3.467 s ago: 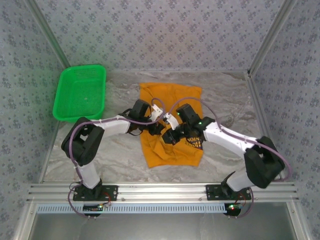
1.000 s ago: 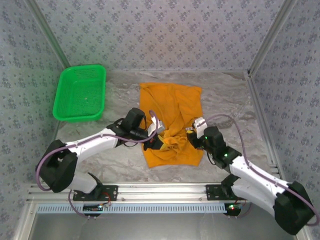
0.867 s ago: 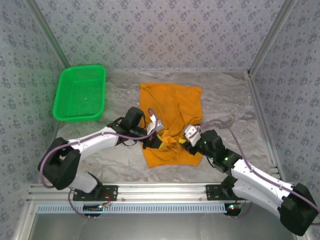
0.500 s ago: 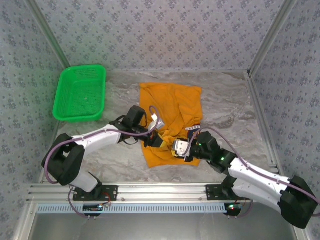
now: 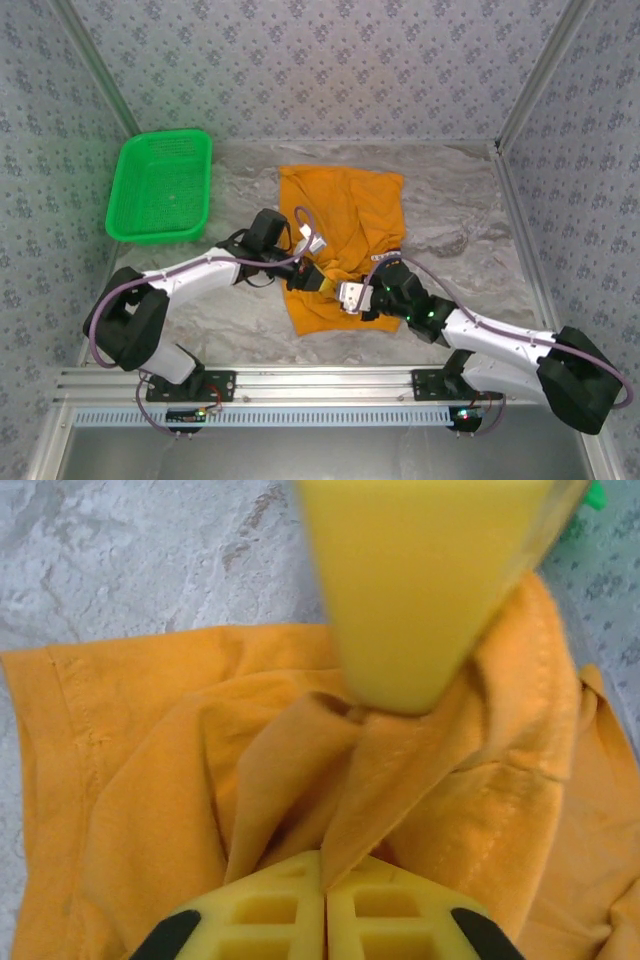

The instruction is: Fold the inside-out t-shirt

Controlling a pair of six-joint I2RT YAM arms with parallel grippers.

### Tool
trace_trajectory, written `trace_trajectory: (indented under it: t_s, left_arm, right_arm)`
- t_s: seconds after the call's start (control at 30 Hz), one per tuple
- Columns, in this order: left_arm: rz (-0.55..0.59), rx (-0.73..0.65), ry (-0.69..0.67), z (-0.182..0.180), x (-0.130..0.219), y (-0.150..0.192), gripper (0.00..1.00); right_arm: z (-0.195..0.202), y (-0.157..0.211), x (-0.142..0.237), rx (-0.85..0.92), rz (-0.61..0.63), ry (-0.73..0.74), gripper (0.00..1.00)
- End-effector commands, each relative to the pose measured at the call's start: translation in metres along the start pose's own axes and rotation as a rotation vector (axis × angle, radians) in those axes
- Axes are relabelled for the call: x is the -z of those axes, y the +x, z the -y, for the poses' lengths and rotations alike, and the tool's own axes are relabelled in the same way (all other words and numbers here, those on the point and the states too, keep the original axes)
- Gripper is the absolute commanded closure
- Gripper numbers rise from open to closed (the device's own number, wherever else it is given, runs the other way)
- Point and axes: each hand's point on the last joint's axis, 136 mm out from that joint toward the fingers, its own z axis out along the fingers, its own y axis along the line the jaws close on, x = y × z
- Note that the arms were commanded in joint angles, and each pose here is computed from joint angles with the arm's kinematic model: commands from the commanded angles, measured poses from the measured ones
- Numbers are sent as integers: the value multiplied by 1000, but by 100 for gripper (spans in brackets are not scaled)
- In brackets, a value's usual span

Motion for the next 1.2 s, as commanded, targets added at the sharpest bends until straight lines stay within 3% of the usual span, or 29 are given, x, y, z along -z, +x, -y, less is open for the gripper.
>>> trace_trajectory:
  t_s: [0.0,0.17,0.27,0.33,0.43,0.5,0.63,0.73,0.83,0.97,1.17]
  left_arm:
    - [97,-22,-28,4,13,-34,98]
    - [111,64,-176,-29,12,-43,95]
    - [103,138,-238,-46,12,-45,91]
    - [93,193,-248,-52,11,-45,85]
    - [58,270,-256,-53,10,-41,73]
    - [46,292,-284,-55,14,-35,70]
    - [31,335,-314,-59,19,-16,68]
    - [3,370,-309,-59,18,0,68]
    - [-12,391,-307,-57,19,14,68]
    - [-11,374,-293,-45,24,23,65]
    - [-124,260,-332,-24,11,51,61]
  right_arm:
    - [-1,-9,-1,57,12,-37,97]
    - [13,-51,16,25,173,-81,100]
    - [12,-79,29,35,234,-180,100]
    - [4,-81,28,71,205,-240,100]
    - [-24,-63,14,196,56,-316,100]
    - [-45,-52,8,236,-17,-412,100]
    - [-83,-56,7,212,-49,-634,86]
    - [-90,-60,8,164,-56,-700,70]
    - [-81,-72,19,89,7,-687,62]
    - [-51,-81,35,-15,106,-553,61]
    - [-2,-34,28,-177,-36,-227,58]
